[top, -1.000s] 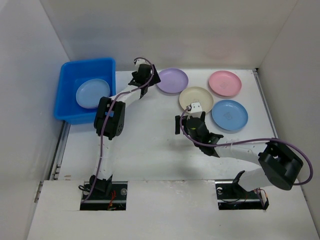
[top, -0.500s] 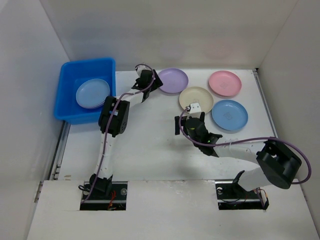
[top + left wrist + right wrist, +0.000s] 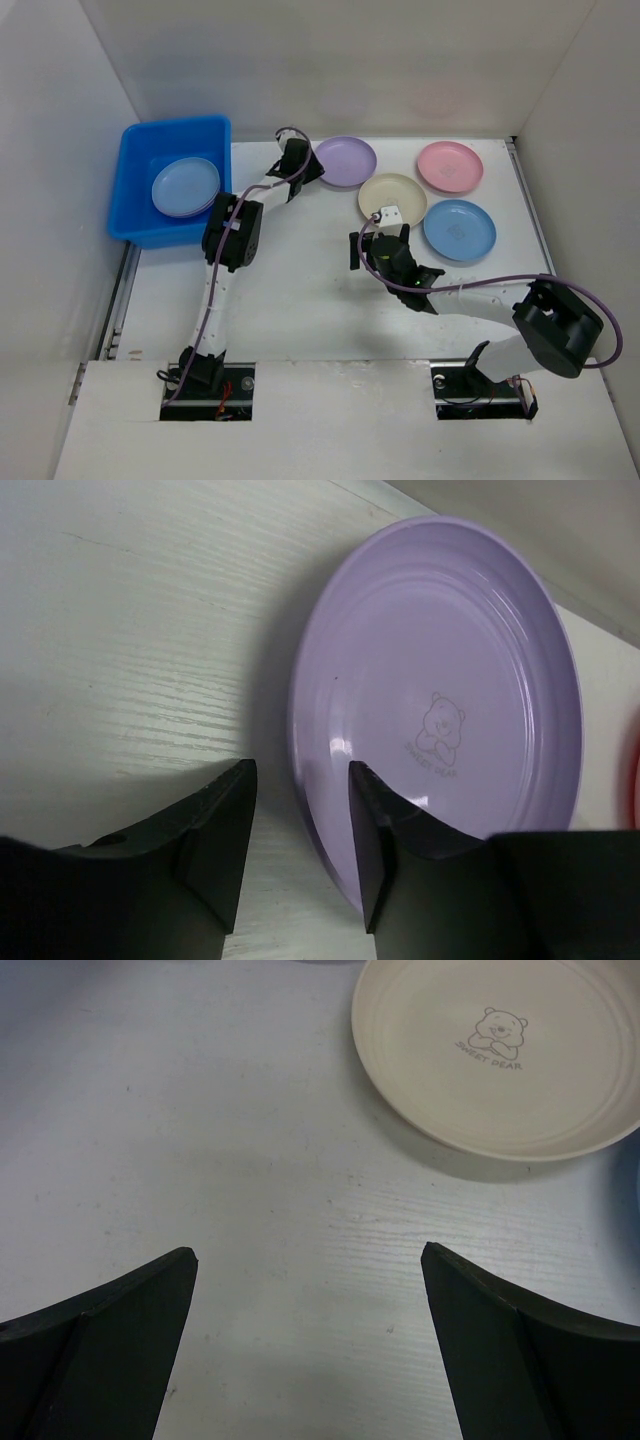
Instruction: Place the plates into the plastic bin on the countertop
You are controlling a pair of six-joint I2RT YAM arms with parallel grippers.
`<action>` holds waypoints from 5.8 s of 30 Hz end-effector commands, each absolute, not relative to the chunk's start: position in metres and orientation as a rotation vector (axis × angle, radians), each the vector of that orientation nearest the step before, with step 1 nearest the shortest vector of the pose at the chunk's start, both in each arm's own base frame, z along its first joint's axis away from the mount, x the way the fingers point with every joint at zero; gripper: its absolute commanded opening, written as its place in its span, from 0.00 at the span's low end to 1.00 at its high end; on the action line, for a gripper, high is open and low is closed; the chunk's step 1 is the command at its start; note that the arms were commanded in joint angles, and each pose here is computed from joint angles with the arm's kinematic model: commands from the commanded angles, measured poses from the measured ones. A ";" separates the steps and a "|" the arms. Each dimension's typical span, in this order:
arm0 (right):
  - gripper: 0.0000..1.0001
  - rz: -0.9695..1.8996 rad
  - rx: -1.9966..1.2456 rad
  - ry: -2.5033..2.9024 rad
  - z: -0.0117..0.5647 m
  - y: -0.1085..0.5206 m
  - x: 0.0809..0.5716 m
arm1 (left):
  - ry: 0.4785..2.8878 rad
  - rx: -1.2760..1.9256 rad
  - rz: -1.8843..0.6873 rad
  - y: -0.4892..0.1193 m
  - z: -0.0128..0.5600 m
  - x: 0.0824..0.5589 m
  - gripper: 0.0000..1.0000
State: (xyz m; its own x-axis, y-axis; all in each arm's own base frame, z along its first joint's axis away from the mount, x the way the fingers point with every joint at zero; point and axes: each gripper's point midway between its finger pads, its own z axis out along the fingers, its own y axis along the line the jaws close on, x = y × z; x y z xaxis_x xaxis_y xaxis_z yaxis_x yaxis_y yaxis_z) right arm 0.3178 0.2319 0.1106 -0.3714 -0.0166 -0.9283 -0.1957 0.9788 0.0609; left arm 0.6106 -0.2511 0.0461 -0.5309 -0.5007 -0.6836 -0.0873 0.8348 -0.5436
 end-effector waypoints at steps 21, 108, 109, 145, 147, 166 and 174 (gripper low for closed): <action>1.00 0.245 -0.130 1.879 0.139 0.249 0.324 | 2.154 -0.197 -0.212 -0.197 0.101 0.538 0.00; 1.00 0.028 0.270 1.914 0.176 0.135 0.339 | 1.933 -0.095 -0.267 -0.183 0.175 0.349 1.00; 1.00 0.026 0.290 1.927 0.174 0.129 0.342 | 1.958 -0.068 -0.264 -0.189 0.162 0.344 1.00; 0.96 0.132 0.408 1.904 0.163 0.096 0.325 | 2.130 0.160 -0.685 -0.384 0.078 0.445 0.74; 0.96 0.143 0.408 1.892 0.167 0.096 0.324 | 2.147 0.168 -0.670 -0.386 0.068 0.449 0.72; 0.95 0.184 0.404 1.856 0.176 0.101 0.313 | 2.245 0.118 -0.458 -0.348 0.022 0.432 0.00; 0.96 0.212 0.385 1.855 0.174 0.112 0.316 | 2.090 -0.070 -0.353 -0.238 0.112 0.422 0.00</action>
State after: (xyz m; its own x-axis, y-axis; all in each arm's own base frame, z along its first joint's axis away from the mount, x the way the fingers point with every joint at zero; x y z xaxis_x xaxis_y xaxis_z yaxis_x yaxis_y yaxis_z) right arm 0.3093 0.1024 0.1617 -0.3243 0.3319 -0.8858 0.1784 0.9411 0.2872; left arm 0.4076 -0.2877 0.0547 -0.6369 -0.1351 -0.7590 0.1684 0.9364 -0.3080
